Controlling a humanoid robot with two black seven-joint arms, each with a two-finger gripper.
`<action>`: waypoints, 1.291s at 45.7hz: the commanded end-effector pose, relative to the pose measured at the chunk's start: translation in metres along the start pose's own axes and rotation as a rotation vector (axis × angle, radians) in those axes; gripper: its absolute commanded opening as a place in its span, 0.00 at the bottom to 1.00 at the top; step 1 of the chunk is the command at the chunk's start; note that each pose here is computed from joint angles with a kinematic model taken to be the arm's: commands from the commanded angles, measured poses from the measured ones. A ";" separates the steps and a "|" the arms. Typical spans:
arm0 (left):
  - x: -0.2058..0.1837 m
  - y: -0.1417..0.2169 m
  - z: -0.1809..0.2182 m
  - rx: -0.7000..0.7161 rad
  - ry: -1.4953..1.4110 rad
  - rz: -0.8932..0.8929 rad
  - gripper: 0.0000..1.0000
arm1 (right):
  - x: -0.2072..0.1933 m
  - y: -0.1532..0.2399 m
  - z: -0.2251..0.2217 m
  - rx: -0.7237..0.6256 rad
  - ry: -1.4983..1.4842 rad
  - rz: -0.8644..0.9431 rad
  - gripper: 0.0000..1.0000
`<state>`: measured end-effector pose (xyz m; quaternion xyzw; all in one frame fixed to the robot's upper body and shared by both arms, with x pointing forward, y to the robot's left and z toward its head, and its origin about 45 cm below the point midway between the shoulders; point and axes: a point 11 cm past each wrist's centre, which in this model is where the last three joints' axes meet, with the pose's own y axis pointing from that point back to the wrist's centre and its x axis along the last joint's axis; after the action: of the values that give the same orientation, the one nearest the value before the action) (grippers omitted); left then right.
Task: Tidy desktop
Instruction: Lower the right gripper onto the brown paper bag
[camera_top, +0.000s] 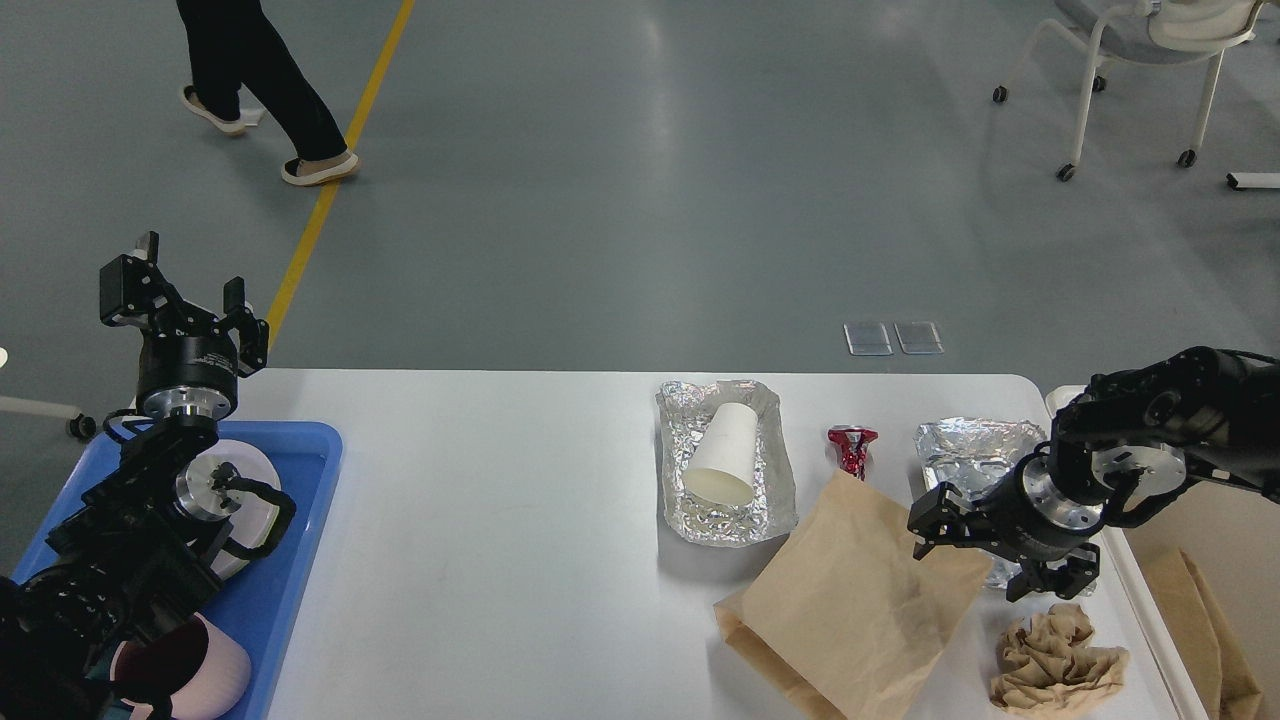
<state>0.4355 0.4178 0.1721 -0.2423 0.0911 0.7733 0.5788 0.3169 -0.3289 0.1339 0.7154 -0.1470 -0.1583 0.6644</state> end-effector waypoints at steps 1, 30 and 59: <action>0.000 0.000 0.000 0.000 0.000 0.000 0.97 | -0.004 -0.008 0.003 0.009 -0.017 -0.014 1.00; 0.000 0.000 0.000 0.000 0.000 0.000 0.97 | -0.003 -0.026 0.016 0.021 -0.080 0.015 0.48; 0.000 0.000 0.000 0.000 0.000 0.000 0.97 | -0.006 -0.028 0.020 0.007 -0.080 0.005 0.06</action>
<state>0.4355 0.4178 0.1720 -0.2423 0.0911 0.7733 0.5788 0.3038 -0.3409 0.1044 0.7126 -0.1766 -0.1847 0.6533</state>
